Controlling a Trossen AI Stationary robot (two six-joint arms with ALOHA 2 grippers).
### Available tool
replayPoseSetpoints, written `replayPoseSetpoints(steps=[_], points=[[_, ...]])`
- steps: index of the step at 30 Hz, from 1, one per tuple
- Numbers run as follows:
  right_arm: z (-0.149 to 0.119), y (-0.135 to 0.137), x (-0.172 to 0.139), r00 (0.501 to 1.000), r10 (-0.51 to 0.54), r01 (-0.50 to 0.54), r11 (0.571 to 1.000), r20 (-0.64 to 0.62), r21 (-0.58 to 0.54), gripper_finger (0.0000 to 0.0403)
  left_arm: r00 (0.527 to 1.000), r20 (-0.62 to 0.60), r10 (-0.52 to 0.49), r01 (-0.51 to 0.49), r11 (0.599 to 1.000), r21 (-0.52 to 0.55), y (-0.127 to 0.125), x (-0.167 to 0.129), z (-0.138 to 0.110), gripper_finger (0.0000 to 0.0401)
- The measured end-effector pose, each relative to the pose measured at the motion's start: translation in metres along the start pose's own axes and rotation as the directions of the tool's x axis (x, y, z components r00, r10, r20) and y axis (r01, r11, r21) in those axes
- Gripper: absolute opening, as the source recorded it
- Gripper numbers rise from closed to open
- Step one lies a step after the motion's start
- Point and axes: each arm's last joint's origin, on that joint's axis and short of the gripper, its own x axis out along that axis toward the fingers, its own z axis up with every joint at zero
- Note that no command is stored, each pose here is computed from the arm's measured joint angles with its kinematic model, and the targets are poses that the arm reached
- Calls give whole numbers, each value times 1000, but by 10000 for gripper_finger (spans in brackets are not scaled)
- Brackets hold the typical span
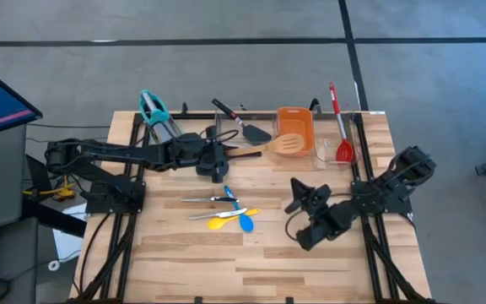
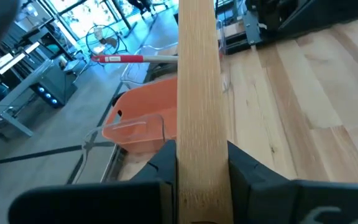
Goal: Pick & Place Kitchen Items
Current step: Put the wooden spatula in the right transparent bin
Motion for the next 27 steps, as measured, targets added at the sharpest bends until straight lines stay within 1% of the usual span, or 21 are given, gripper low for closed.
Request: replayPoseSetpoints(steps=[4, 8, 11, 14, 17, 21, 24, 27], points=[[2, 5, 11, 999, -38, 37, 999, 21, 40, 67, 1000, 2, 1, -1, 1000, -1, 0, 0, 0, 47], [5, 14, 18, 998, -60, 58, 996, 35, 62, 127, 1000, 6, 2, -2, 1000, 3, 0, 0, 1, 47], [9, 24, 23, 996, -74, 73, 997, 42, 30, 171, 1000, 6, 2, -2, 1000, 3, 0, 0, 0, 47], [15, 39, 27, 995, -82, 84, 996, 47, -27, 196, 1000, 6, 2, -2, 1000, 3, 0, 0, 0, 47], [23, 56, 31, 995, -91, 95, 991, 52, -97, 201, 1000, 11, 4, -4, 1000, 4, 0, 0, 1, 47], [32, 72, 36, 995, -95, 98, 976, 22, -194, 185, 1000, 12, 4, -4, 1000, 4, 0, 0, 1, 47], [32, 75, 41, 995, -96, 87, 974, -32, -210, 167, 1000, 12, 4, -4, 1000, 4, 0, 0, 1, 47], [32, 75, 43, 994, -98, 84, 973, -55, -214, 151, 1000, 11, 4, -4, 1000, 4, 0, 0, 1, 47]])
